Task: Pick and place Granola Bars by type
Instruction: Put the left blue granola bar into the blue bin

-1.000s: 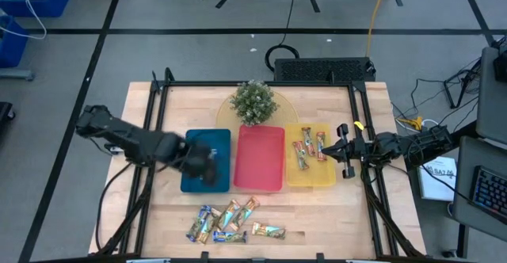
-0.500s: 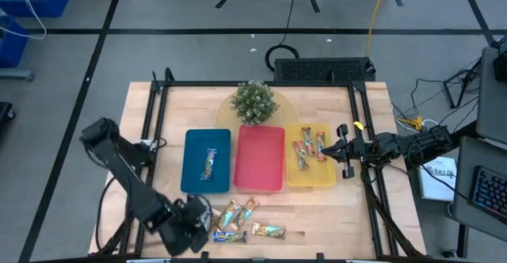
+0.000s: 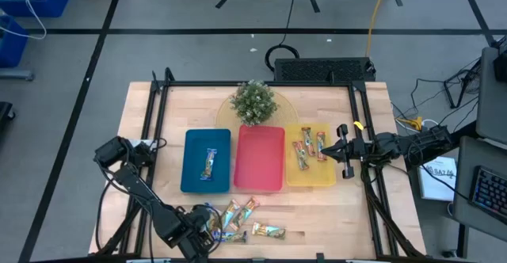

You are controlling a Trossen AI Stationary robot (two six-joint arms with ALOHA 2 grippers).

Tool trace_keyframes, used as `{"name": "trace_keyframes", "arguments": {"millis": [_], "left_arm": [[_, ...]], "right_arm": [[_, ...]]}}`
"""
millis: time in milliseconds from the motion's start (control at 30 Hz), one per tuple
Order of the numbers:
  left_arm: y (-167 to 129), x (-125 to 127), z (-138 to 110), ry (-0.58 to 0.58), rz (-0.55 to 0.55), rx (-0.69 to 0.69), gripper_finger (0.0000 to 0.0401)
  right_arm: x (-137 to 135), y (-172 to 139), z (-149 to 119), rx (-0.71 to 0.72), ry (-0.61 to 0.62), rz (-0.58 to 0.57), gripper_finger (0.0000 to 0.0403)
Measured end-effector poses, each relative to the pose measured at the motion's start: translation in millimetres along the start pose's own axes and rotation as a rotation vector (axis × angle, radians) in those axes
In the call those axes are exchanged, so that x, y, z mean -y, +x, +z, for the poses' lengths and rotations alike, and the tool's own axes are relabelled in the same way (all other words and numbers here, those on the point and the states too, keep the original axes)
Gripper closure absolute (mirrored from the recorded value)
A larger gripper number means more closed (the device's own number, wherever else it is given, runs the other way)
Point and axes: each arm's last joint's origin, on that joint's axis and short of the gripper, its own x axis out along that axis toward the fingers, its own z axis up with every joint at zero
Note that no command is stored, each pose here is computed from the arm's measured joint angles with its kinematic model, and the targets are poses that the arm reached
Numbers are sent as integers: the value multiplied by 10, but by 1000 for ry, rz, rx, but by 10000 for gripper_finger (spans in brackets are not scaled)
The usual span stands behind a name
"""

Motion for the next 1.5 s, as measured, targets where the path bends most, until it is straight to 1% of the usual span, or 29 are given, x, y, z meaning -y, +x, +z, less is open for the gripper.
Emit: {"name": "trace_keyframes", "arguments": {"millis": [67,267,467,700,1500], "left_arm": [[-33,-36,33,-3,29,4,167],[-65,-170,72,-6,164,15,167],[-58,-128,125,-21,126,15,167],[-58,-129,122,5,126,13,167],[-58,-127,153,8,123,74,167]], "right_arm": [[0,0,0,0,0,0,403],[0,0,0,0,0,0,403],[0,0,-2,-2,0,0,403],[0,0,-1,-1,0,0,403],[0,0,-2,-2,-2,0,403]]}}
